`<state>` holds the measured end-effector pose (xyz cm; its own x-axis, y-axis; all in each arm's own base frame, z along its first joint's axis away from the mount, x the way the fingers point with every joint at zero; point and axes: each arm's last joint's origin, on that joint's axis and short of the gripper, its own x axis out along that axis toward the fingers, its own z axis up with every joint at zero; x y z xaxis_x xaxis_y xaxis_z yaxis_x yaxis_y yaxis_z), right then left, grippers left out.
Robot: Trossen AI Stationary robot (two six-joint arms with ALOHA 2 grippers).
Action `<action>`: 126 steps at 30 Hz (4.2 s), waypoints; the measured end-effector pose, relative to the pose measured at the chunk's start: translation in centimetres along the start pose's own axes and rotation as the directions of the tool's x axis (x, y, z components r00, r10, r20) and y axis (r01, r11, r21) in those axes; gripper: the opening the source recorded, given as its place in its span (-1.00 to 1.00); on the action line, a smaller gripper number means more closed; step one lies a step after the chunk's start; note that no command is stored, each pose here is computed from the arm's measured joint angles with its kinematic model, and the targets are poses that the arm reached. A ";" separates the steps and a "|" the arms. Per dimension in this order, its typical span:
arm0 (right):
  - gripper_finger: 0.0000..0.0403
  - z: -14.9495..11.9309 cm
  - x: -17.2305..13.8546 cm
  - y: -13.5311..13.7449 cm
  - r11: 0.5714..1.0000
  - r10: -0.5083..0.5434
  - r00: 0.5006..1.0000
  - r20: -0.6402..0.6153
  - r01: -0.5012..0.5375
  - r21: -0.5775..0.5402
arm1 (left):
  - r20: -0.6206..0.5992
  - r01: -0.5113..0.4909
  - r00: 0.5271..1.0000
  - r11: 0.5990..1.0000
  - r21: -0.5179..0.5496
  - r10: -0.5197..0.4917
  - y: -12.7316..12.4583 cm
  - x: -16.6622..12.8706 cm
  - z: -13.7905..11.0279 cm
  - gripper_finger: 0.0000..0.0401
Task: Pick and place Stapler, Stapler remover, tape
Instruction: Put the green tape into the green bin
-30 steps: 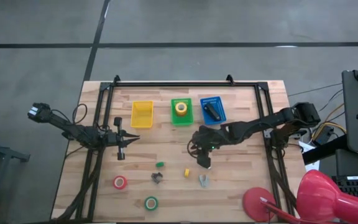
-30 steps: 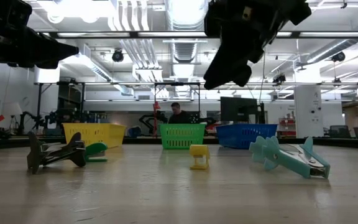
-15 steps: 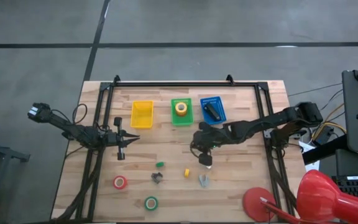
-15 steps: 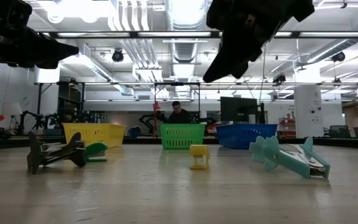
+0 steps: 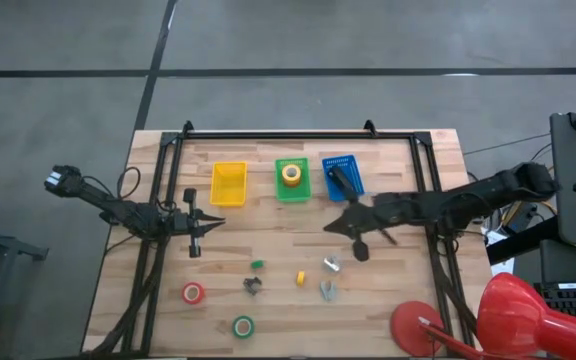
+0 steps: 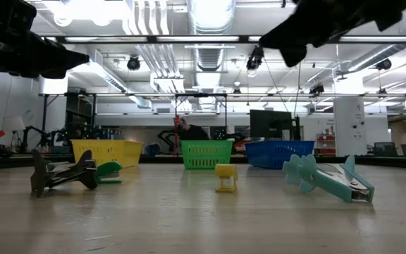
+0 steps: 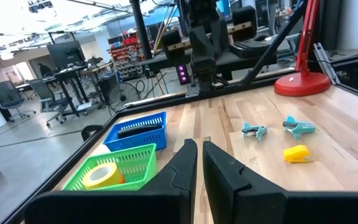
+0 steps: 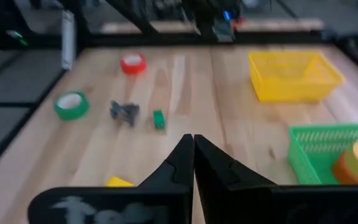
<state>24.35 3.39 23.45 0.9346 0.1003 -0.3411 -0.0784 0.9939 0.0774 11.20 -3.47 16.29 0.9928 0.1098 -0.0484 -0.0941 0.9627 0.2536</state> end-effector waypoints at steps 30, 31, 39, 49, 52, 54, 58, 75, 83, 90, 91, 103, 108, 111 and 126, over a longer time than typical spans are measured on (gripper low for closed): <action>-0.96 -4.1 -7.6 -0.1 0.982 0.182 0.961 0.208 -0.189 0.014 | -0.005 0.002 1.000 1.000 0.003 -0.002 0.0 0.0 -0.1 -0.85; -0.96 -4.1 -7.5 0.0 0.975 0.213 0.956 0.203 -0.221 0.021 | -0.005 0.002 1.000 1.000 0.003 -0.002 0.0 0.0 -0.1 -0.85; -0.96 -4.5 -6.9 0.2 0.955 0.286 0.946 0.152 -0.294 0.036 | -0.005 0.002 1.000 1.000 0.003 -0.002 0.0 0.0 -0.1 -0.85; -0.85 -5.5 -5.2 1.0 0.928 0.334 0.940 0.064 -0.340 0.154 | 0.049 -0.010 0.999 0.999 -0.034 0.012 0.1 0.0 0.5 -0.85; -0.69 -5.7 -4.6 1.2 0.924 0.346 0.936 0.059 -0.351 0.151 | 0.162 -0.010 0.986 0.981 -0.192 0.042 0.5 -0.1 1.7 -0.85; -0.56 -5.8 -4.3 1.2 0.924 0.345 0.937 0.052 -0.348 0.155 | 0.248 0.003 0.966 0.955 -0.295 0.074 0.8 -0.4 2.7 -0.85; -0.38 -6.0 -4.0 1.1 0.934 0.340 0.940 0.039 -0.342 0.106 | 0.361 0.116 0.930 0.875 -0.469 0.070 1.1 -0.7 3.7 -0.85; -0.36 -4.5 -4.5 1.3 0.936 0.351 0.931 0.098 -0.347 -0.049 | 0.181 0.258 0.965 0.538 -0.803 -0.192 -2.9 5.8 9.8 -0.84; -0.43 -4.3 -4.5 1.3 0.936 0.351 0.930 0.106 -0.347 -0.054 | -0.386 -0.139 0.868 0.593 -0.793 -0.312 -8.8 12.4 11.7 -0.40; -0.46 -4.4 -4.5 1.3 0.937 0.350 0.932 0.098 -0.348 -0.040 | -0.575 -0.235 0.652 0.589 -0.774 -0.495 -13.7 16.3 12.4 0.05; -0.46 -4.4 -4.5 1.3 0.937 0.350 0.932 0.096 -0.348 -0.040 | -0.588 -0.245 0.627 0.587 -0.771 -0.511 -14.4 16.6 12.2 0.08; -0.41 -4.4 -4.5 1.3 0.937 0.349 0.932 0.093 -0.347 -0.037 | -0.654 -0.466 0.293 0.493 -0.735 -0.698 -18.8 16.8 9.1 0.12; -0.45 -4.4 -4.5 1.3 0.937 0.349 0.932 0.093 -0.347 -0.040 | -0.682 -0.519 0.260 0.496 -0.696 -0.684 -19.3 16.2 8.6 0.12; -0.47 -4.4 -4.5 1.3 0.937 0.349 0.932 0.093 -0.346 -0.045 | -0.688 -0.542 0.260 0.487 -0.684 -0.677 -19.5 16.1 8.5 0.12; -0.58 -4.5 -4.5 1.3 0.937 0.348 0.934 0.086 -0.345 -0.046 | -0.735 -0.560 0.205 0.538 -0.630 -0.647 -21.1 16.8 5.5 0.11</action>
<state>18.50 4.39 20.84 0.8752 0.4355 -0.2107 -0.4119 0.8992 0.1475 30.26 -23.27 15.42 0.2097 -0.4185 -0.8836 -0.6537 0.6121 -0.4451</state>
